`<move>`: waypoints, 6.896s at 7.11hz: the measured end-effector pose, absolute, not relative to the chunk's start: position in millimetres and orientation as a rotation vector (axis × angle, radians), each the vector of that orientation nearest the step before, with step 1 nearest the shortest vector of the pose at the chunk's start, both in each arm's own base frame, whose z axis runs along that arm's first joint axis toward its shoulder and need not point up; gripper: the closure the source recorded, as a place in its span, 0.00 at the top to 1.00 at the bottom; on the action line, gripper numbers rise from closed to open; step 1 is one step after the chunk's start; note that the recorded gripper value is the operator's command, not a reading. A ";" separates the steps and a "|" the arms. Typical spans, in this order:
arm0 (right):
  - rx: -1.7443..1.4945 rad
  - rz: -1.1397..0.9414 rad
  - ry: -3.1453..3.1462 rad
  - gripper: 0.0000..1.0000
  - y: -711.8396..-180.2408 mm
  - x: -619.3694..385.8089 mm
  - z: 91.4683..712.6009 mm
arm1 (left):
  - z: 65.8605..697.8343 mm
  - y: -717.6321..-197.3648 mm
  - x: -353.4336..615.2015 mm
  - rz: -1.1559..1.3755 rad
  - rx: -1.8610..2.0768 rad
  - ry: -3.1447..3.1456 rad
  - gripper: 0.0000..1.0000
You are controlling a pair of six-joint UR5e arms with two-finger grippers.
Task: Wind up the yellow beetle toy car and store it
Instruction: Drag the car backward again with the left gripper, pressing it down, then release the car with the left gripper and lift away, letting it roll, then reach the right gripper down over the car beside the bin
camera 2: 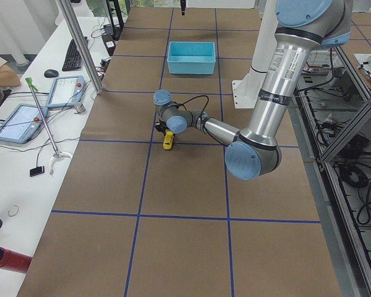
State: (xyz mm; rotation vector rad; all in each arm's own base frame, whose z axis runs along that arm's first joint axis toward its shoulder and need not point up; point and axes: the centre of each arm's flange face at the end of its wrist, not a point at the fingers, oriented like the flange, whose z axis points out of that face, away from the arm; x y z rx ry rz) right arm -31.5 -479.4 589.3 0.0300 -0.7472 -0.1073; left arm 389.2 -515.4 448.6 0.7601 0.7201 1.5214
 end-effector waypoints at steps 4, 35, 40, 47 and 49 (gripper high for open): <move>0.028 -0.116 -0.739 1.00 -480.8 -36.8 589.0 | 461.0 -511.6 383.8 1.524 0.763 0.726 0.02; 0.029 -0.116 -0.738 1.00 -480.9 -36.7 589.1 | 534.5 -540.6 250.8 1.434 0.743 0.664 1.00; 0.026 -0.115 -0.740 1.00 -478.1 -36.4 590.0 | 544.2 -555.1 108.3 0.607 0.401 0.775 1.00; 0.159 -0.175 -0.789 1.00 -501.0 -85.3 424.8 | 646.2 -460.6 -61.6 -0.075 0.098 0.883 1.00; 0.170 -0.233 -0.818 1.00 -502.8 -134.8 295.1 | 660.7 -447.1 -78.4 -0.117 0.090 0.880 1.00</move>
